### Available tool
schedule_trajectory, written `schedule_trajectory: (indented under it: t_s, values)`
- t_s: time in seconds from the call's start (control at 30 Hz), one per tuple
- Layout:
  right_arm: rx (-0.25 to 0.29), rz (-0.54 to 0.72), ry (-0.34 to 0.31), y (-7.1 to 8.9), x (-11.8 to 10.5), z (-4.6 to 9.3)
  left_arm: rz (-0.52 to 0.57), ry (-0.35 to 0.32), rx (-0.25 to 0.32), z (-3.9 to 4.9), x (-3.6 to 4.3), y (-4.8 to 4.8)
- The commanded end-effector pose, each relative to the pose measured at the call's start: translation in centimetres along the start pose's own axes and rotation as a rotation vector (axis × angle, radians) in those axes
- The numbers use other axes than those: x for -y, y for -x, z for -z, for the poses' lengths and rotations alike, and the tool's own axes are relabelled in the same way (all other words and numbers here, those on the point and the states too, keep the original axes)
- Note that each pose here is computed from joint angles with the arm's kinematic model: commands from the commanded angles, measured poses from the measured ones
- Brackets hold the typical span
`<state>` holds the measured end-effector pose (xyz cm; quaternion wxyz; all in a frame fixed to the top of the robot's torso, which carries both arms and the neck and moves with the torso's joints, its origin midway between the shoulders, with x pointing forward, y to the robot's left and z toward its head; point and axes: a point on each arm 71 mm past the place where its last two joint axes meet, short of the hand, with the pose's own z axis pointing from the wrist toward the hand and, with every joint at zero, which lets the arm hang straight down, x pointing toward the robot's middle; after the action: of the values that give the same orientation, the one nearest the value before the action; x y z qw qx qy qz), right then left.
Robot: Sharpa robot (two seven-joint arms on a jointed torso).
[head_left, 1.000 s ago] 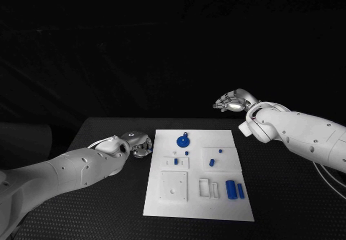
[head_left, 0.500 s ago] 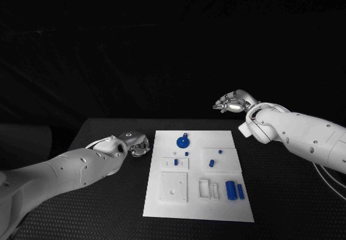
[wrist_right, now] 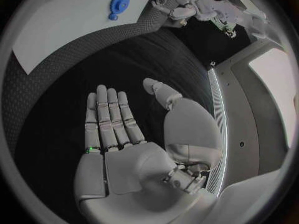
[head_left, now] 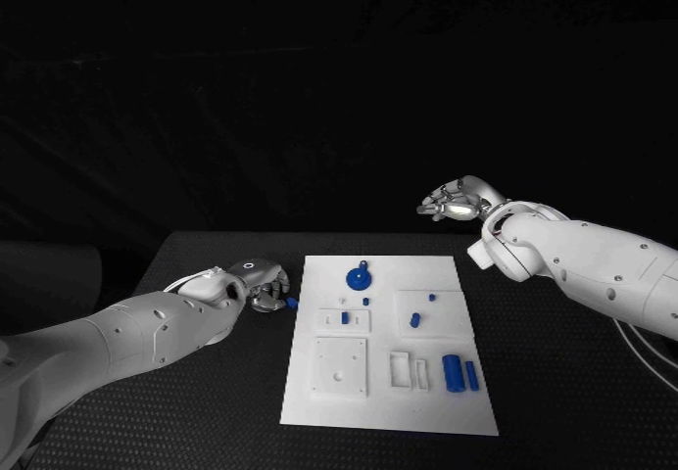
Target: Assemble the parts on the task board
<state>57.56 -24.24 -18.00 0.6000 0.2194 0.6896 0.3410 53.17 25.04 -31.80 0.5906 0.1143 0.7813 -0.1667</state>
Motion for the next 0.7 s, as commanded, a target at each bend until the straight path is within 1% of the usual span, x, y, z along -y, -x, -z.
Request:
schedule_trajectory:
  t_s: [0.03, 0.27, 0.43, 0.53, 0.7]
  values:
    - [-0.014, -0.001, 0.009, -0.14, -0.11, -0.01, 0.010, 0.001, -0.019, -0.02, 0.01, -0.16]
    - [-0.015, -0.001, 0.009, -0.15, -0.12, 0.00, 0.013, 0.001, -0.026, -0.08, 0.18, -0.22]
    - [-0.016, -0.001, 0.009, -0.16, -0.12, 0.00, 0.019, -0.008, -0.019, -0.04, 0.33, -0.19]
    - [-0.016, -0.001, 0.008, -0.16, -0.11, -0.01, 0.034, -0.032, 0.013, 0.12, 0.43, 0.02]
    - [-0.016, -0.001, 0.007, -0.13, -0.08, 0.02, 0.049, -0.107, 0.070, 0.45, 1.00, 0.38]
